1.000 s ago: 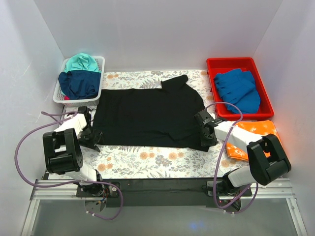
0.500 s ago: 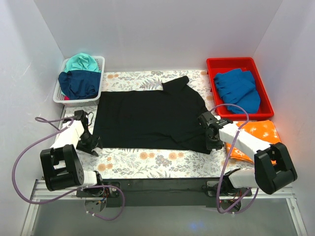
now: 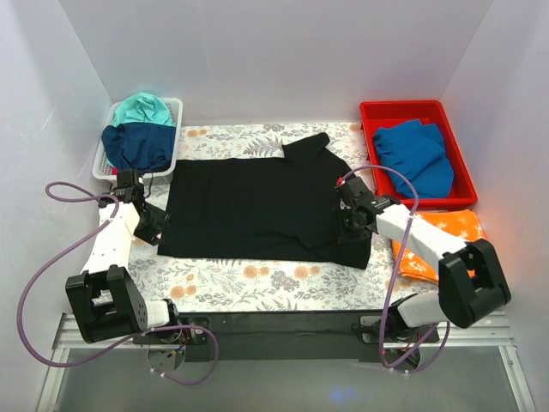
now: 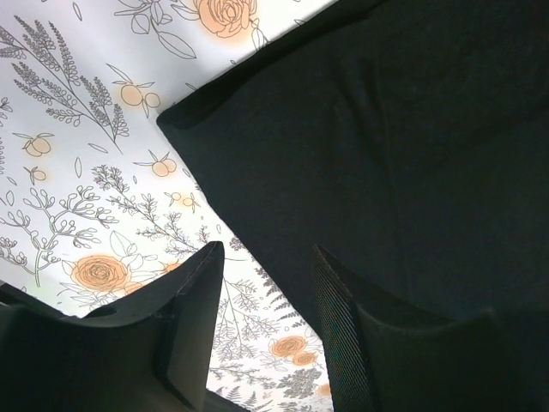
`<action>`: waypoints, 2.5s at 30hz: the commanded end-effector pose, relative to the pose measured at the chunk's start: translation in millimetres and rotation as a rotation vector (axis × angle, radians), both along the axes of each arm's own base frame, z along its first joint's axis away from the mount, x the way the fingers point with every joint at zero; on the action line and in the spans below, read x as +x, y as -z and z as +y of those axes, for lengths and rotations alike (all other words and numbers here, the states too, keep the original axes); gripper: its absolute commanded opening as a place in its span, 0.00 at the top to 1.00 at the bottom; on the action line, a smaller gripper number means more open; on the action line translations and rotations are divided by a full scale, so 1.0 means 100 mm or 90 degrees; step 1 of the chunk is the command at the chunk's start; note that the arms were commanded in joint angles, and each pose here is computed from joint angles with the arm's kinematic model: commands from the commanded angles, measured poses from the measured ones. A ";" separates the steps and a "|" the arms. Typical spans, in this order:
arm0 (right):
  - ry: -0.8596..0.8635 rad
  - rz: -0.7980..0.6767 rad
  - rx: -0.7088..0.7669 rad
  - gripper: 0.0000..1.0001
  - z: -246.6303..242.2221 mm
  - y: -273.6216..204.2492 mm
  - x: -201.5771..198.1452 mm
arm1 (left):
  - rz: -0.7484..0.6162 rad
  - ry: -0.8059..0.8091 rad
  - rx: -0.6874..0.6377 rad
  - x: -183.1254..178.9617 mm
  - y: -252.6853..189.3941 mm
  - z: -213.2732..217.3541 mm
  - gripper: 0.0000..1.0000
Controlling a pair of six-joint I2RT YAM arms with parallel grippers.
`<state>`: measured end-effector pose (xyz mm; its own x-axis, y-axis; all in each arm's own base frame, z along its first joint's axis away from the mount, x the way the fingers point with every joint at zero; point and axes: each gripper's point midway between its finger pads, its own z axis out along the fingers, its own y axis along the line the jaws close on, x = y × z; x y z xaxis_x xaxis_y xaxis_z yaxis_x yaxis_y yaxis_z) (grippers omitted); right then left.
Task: Fold and stack the t-shirts
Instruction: Fold the tshirt
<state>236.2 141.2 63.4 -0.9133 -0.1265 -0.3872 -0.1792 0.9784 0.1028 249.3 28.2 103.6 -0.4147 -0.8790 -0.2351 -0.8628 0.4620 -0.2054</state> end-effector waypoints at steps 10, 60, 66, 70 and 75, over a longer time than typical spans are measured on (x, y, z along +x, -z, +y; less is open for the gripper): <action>-0.100 0.007 0.017 0.61 0.36 0.16 0.12 | -0.008 0.021 0.002 0.04 -0.02 0.00 0.56; -0.224 -0.076 0.029 0.57 1.14 -0.23 0.10 | 0.025 0.053 -0.010 0.04 0.23 -0.03 0.55; -0.204 -0.061 -0.028 0.56 1.02 -0.02 0.10 | 0.031 0.057 -0.015 0.04 0.27 -0.04 0.55; -0.206 -0.060 -0.065 0.56 0.97 0.08 0.17 | 0.031 0.057 -0.016 0.05 0.27 -0.04 0.55; -0.216 -0.042 -0.072 0.57 0.97 0.16 0.14 | 0.032 0.056 -0.012 0.06 0.27 -0.03 0.55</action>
